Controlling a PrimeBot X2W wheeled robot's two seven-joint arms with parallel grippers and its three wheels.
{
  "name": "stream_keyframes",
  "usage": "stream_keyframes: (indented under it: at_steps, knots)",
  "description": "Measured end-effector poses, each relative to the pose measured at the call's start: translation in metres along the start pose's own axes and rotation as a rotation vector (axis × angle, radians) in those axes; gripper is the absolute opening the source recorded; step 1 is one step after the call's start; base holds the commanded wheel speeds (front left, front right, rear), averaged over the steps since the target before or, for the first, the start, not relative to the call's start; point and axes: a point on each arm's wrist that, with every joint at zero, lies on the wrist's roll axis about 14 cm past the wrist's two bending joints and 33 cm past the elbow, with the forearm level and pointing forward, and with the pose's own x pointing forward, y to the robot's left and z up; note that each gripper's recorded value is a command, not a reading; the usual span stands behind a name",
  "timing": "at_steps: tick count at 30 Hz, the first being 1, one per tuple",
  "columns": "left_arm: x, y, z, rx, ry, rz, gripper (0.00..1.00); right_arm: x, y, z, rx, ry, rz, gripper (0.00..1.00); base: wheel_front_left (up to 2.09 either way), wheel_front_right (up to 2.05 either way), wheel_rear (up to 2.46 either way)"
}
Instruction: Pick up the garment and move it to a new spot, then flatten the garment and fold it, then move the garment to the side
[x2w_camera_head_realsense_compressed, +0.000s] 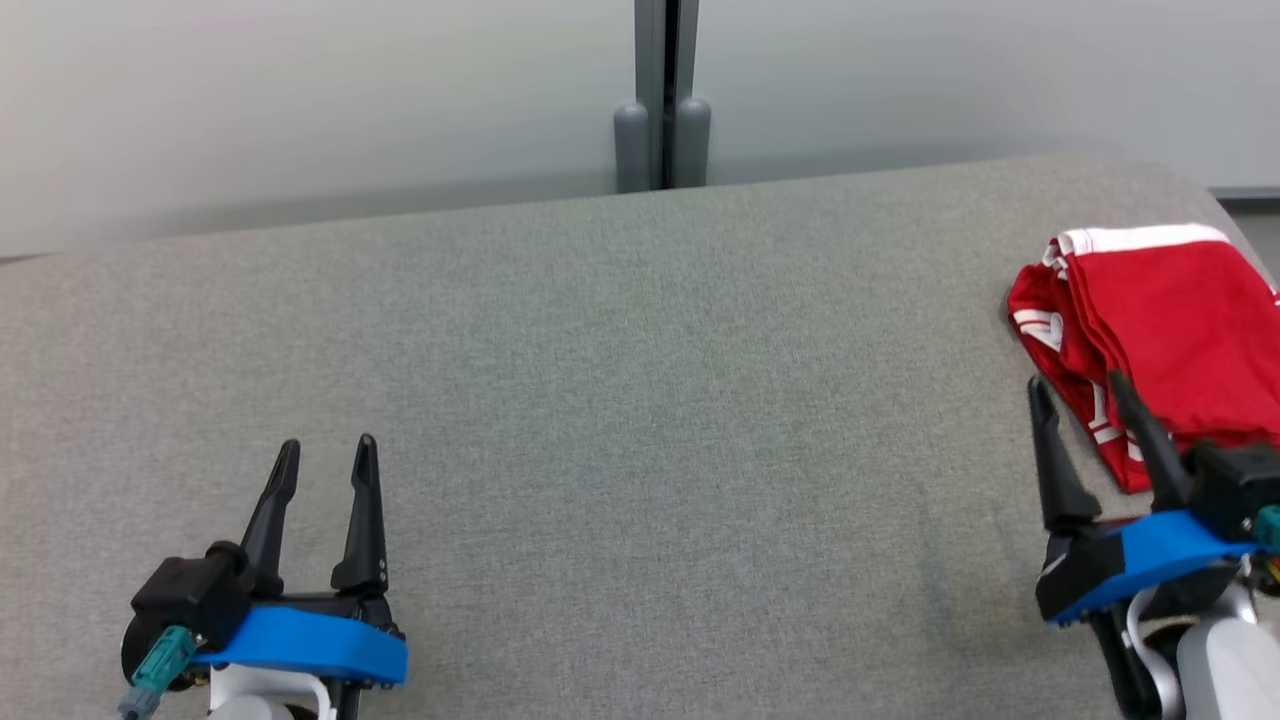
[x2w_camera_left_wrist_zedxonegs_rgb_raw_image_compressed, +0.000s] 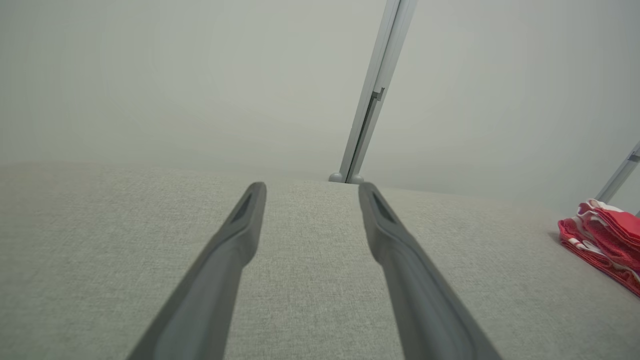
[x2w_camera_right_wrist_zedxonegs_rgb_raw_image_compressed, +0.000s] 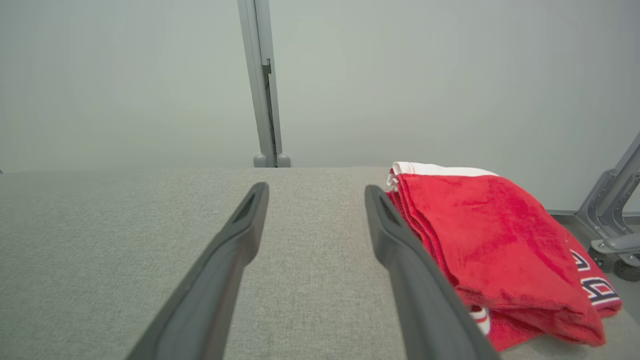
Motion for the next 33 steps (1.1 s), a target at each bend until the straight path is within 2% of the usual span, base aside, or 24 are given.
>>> stream_keyframes:
  at_steps: [10,21,33]
  knots:
    - [-0.037,0.022,0.002,0.007,0.003,0.091,1.0,-0.03,0.023,-0.004,0.071,-0.004,0.038,1.0,0.0,0.0,0.0]
    - [-0.063,0.039,0.001,-0.006,-0.001,0.164,1.0,-0.034,0.039,-0.004,0.073,0.0,0.076,1.0,0.0,0.0,0.0]
    - [-0.067,0.042,0.001,-0.009,-0.003,0.175,1.0,-0.038,0.041,-0.012,0.079,0.021,0.074,1.0,0.0,0.0,0.0]
